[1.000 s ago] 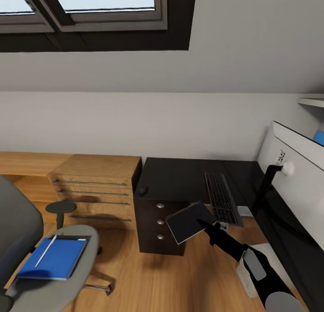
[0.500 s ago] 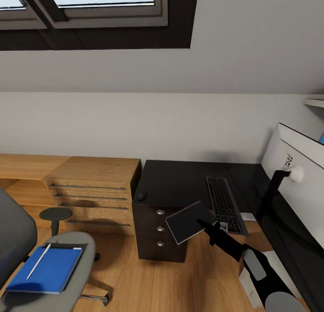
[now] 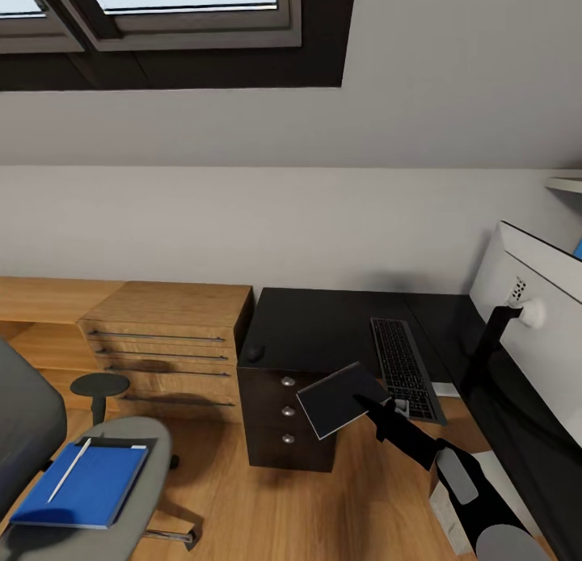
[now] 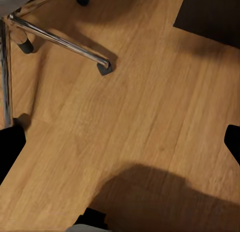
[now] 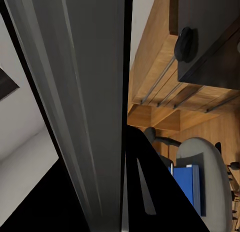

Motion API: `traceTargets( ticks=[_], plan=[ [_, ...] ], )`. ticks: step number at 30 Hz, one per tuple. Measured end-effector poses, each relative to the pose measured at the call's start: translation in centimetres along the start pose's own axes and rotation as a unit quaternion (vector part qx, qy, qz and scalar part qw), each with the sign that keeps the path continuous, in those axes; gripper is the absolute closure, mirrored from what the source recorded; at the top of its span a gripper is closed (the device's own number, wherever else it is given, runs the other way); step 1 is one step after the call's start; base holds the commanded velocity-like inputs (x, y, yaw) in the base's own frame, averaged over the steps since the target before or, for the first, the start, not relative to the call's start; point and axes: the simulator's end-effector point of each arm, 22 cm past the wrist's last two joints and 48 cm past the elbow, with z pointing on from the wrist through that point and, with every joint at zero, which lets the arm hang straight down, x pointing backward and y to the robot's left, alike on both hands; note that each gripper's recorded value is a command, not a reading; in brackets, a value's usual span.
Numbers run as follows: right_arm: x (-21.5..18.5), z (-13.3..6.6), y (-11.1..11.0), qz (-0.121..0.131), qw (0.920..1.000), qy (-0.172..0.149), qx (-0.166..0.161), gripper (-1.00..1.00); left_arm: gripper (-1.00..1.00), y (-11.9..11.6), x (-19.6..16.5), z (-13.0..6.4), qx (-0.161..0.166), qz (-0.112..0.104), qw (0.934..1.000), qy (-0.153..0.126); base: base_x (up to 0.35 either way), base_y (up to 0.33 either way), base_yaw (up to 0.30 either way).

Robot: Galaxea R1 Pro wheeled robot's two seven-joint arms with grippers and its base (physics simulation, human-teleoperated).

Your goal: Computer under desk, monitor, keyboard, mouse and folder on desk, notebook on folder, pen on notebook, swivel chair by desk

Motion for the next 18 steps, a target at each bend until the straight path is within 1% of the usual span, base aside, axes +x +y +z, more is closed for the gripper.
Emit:
traceTargets(
  ticks=[3, 5, 8, 15, 18],
  plan=[
    [0.0, 0.0, 0.0, 0.000, 1.0000, 0.000, 0.000, 1.00, -1.00, 0.2, 0.0, -0.5, -0.001, 0.000, 0.9999, -0.014, 0.000, 0.000, 0.000],
    [0.0, 0.0, 0.0, 0.000, 1.0000, 0.000, 0.000, 1.00, -1.00, 0.4, -0.4, -0.8, -0.001, -0.001, 0.9995, -0.033, 0.000, 0.000, 0.000],
    [0.0, 0.0, 0.0, 0.000, 1.0000, 0.000, 0.000, 1.00, -1.00, 0.6, -0.8, -1.0, -0.002, -0.001, 0.9989, -0.047, 0.000, 0.000, 0.000],
    [-0.1, 0.0, 0.0, -0.001, 1.0000, 0.000, 0.000, 1.00, -1.00, 0.9, -1.3, -1.1, 0.002, 0.002, 0.9982, -0.059, 0.000, 0.000, 0.000],
    [-0.1, 0.0, 0.0, -0.001, 1.0000, -0.001, 0.000, 1.00, -1.00, 1.0, -1.7, -1.1, 0.002, 0.001, 0.9976, -0.069, 0.000, 0.000, 0.000]
  ],
)
